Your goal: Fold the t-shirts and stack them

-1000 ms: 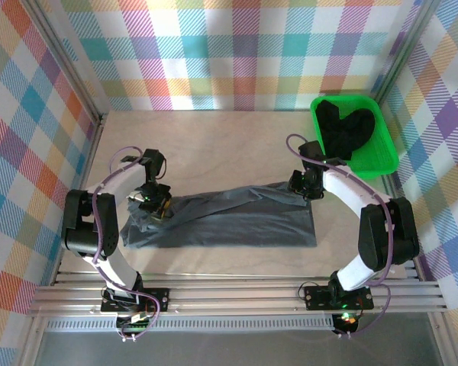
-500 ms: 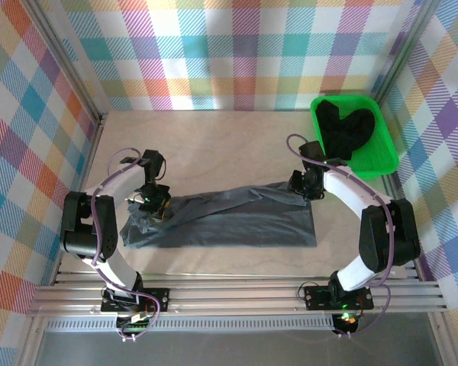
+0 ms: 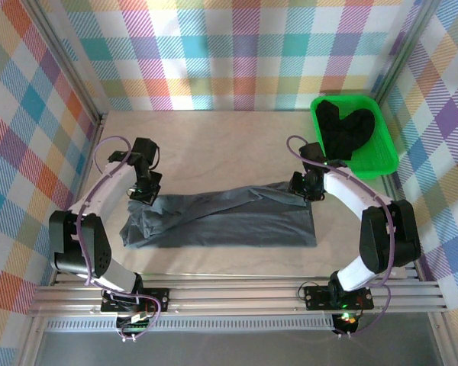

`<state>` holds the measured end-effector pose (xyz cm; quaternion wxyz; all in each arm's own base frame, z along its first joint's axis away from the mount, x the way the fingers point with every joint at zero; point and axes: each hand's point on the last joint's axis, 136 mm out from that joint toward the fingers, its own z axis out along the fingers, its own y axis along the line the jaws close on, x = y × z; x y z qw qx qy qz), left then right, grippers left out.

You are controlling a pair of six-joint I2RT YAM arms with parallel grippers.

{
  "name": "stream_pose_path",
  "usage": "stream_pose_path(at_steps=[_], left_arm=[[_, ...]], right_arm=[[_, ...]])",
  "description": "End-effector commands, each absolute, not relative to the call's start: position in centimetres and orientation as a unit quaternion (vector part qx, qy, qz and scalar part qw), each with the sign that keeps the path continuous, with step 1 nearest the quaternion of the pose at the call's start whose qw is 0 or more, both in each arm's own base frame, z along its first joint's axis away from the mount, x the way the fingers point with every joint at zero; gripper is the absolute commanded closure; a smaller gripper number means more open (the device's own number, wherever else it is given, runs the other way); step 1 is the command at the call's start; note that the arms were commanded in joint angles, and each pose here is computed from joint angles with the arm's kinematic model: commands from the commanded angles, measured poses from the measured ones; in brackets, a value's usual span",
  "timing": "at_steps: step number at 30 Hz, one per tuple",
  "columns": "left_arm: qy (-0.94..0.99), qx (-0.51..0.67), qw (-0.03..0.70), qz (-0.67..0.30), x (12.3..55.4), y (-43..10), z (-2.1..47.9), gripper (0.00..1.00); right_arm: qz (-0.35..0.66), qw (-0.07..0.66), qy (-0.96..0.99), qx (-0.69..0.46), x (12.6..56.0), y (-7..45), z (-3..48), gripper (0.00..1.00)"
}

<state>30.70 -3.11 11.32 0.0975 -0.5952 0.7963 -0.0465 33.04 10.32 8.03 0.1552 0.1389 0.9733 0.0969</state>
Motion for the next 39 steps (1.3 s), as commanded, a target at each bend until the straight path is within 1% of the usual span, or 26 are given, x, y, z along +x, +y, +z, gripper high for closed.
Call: stream_pose_path(at_steps=[1, 7, 12, 13, 14, 15, 16, 17, 18, 19, 20, 23, 27, 31, 34, 36, 39], left_arm=[[0.796, -0.598, 0.095, -0.015, 29.1, -1.7, 10.5, 1.0], [0.812, -0.571, 0.121, -0.015, 31.4, -1.3, 11.7, 1.0], [0.815, -0.572, 0.096, -0.005, 31.7, -0.9, 10.6, 1.0], [0.819, -0.567, 0.088, 0.0, 31.9, -0.6, 10.2, 0.96], [0.823, -0.562, 0.08, 0.004, 32.1, -0.4, 9.7, 0.89], [0.827, -0.557, 0.075, 0.007, 32.3, -0.1, 9.3, 0.77], [0.832, -0.549, 0.072, 0.005, 32.7, 0.1, 9.1, 0.6], [0.836, -0.544, 0.073, 0.007, 32.8, 0.3, 9.3, 0.49], [0.839, -0.538, 0.082, 0.013, 32.8, 0.8, 9.8, 0.43], [0.84, -0.534, 0.094, 0.014, 32.8, 1.0, 10.3, 0.41], [0.84, -0.533, 0.1, 0.009, 32.5, 1.0, 10.4, 0.42], [0.83, -0.55, 0.091, -0.033, 31.3, 0.4, 9.1, 0.52], [0.807, -0.582, 0.069, -0.076, 30.5, 0.3, 6.5, 0.56], [0.787, -0.611, 0.047, -0.077, 29.8, 1.7, 5.4, 0.61], [0.776, -0.625, 0.028, -0.082, 29.3, 2.1, 4.1, 0.6], [0.768, -0.632, 0.037, -0.093, 29.8, 2.3, 3.6, 0.57], [0.761, -0.638, 0.051, -0.105, 30.7, 2.4, 3.8, 0.56]], right_arm=[[0.106, 0.157, 0.973, 0.134, 33.0, 10.5, 8.2, 0.61], [0.103, 0.152, 0.974, 0.133, 32.9, 10.5, 8.0, 0.62], [0.106, 0.144, 0.974, 0.141, 32.4, 10.5, 7.6, 0.62], [0.107, 0.143, 0.974, 0.142, 32.3, 10.6, 7.6, 0.62], [0.108, 0.143, 0.973, 0.142, 32.3, 10.6, 7.6, 0.62], [0.109, 0.143, 0.973, 0.142, 32.3, 10.6, 7.5, 0.62], [0.11, 0.143, 0.973, 0.142, 32.2, 10.6, 7.6, 0.62], [0.11, 0.143, 0.974, 0.141, 32.2, 10.6, 7.6, 0.62], [0.11, 0.144, 0.974, 0.139, 32.2, 10.6, 7.8, 0.62], [0.11, 0.145, 0.974, 0.137, 32.2, 10.6, 7.9, 0.62], [0.11, 0.146, 0.974, 0.136, 32.1, 10.6, 8.0, 0.62], [0.117, 0.146, 0.974, 0.131, 31.9, 10.7, 8.1, 0.62], [0.155, 0.15, 0.97, 0.115, 31.8, 12.0, 8.2, 0.62], [0.206, 0.151, 0.962, 0.095, 32.1, 13.8, 8.7, 0.62], [0.215, 0.152, 0.96, 0.095, 32.2, 14.1, 8.9, 0.62], [0.217, 0.153, 0.96, 0.094, 32.2, 14.2, 9.0, 0.62], [0.218, 0.152, 0.96, 0.093, 32.2, 14.2, 9.1, 0.62]])
